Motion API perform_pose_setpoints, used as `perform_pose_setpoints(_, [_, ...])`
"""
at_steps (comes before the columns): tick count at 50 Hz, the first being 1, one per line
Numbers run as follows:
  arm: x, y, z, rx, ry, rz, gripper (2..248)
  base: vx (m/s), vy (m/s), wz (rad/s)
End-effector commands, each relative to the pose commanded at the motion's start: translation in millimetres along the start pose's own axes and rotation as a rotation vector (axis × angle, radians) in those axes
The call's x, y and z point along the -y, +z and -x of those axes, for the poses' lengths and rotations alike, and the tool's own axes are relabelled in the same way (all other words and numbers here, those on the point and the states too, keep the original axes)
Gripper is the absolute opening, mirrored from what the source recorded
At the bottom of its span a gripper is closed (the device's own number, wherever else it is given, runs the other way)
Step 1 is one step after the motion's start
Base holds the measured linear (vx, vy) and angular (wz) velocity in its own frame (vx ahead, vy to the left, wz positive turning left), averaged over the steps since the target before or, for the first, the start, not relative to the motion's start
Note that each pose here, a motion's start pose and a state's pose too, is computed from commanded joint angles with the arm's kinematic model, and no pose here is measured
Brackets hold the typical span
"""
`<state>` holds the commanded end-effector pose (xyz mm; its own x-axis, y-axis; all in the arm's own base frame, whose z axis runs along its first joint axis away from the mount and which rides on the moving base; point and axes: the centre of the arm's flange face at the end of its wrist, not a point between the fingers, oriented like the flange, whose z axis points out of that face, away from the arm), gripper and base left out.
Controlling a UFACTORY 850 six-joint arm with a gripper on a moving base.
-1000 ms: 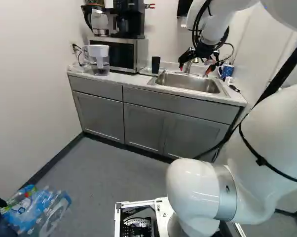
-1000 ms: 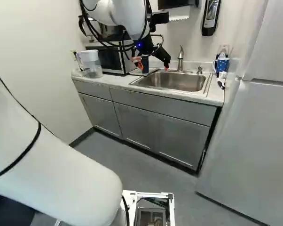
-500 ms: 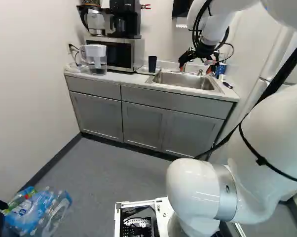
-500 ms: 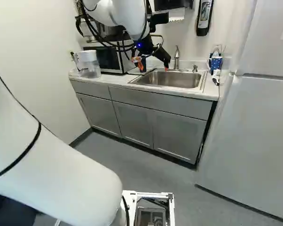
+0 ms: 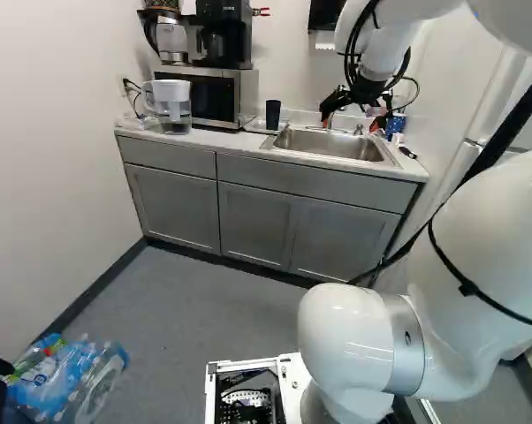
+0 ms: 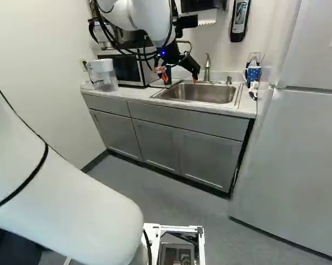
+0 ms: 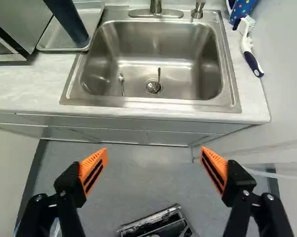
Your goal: Rinse the cup and place it in the tray
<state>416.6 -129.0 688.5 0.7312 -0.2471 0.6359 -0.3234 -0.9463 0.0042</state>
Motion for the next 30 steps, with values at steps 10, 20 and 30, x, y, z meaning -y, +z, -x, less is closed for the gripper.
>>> perform_pose_setpoints(10, [0.5,1,0.9,-0.002,-0.001,-0.001,247,0.000,0.000,0.000])
perform_pose_setpoints(20, [2.1,4,3.6,-0.008,-0.004,-0.004,247,0.000,0.000,0.000])
perform_pose_setpoints(30, [4.7,10,8.2,-0.019,-0.009,-0.010,247,0.000,0.000,0.000])
